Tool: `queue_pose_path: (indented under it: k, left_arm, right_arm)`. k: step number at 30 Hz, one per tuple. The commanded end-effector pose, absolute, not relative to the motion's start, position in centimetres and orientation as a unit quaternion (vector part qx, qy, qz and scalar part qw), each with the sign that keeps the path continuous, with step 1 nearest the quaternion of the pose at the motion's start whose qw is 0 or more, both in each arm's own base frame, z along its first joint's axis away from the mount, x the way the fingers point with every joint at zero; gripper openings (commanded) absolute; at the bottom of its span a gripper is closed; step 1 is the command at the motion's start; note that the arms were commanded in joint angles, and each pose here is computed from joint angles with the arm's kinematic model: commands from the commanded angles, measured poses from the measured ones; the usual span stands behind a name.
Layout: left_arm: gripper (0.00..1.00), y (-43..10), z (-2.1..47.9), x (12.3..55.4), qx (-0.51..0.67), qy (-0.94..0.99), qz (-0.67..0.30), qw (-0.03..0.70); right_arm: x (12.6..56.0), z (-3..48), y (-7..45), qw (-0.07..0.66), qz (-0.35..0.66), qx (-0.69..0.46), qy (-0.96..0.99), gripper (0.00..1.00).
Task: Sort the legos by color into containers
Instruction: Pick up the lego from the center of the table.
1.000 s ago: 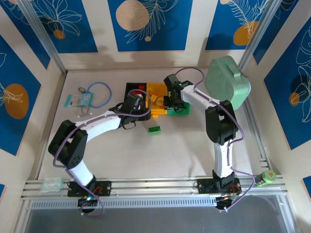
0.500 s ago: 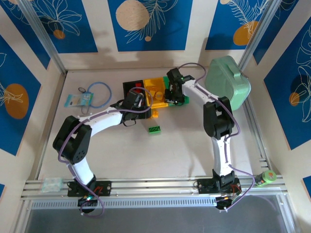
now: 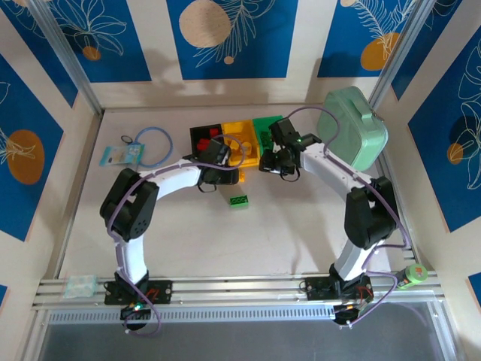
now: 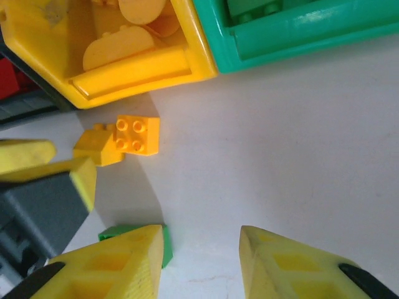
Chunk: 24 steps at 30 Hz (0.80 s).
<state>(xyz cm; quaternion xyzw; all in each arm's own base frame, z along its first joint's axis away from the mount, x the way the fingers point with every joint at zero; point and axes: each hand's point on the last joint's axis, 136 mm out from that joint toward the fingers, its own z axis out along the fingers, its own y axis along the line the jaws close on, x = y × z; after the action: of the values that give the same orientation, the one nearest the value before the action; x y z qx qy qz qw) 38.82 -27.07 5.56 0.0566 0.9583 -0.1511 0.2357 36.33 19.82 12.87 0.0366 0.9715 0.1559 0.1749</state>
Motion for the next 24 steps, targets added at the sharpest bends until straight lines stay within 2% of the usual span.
queue_pose_path:
  k: [1,9,11,17,24]
  left_arm:
    - [0.64,-27.5,4.6,38.4,0.070,0.964,-0.134,0.219]
    - [0.61,-28.0,3.6,38.8,0.064,0.967,-0.128,0.209]
    - [0.58,-28.0,3.3,38.8,0.064,0.969,-0.123,0.206]
    - [0.39,-27.7,3.0,38.8,0.069,0.970,-0.110,0.204]
    - [0.32,-27.4,4.9,37.6,0.079,0.969,-0.099,0.212]
  right_arm:
    - [35.4,12.9,19.2,0.178,0.154,0.048,0.971,0.38]
    - [34.1,12.2,18.4,0.172,0.151,0.056,0.972,0.38]
    - [33.8,12.2,18.2,0.172,0.150,0.058,0.972,0.37]
    - [33.3,12.4,17.7,0.176,0.150,0.062,0.971,0.37]
    - [32.5,12.2,17.0,0.175,0.146,0.069,0.971,0.37]
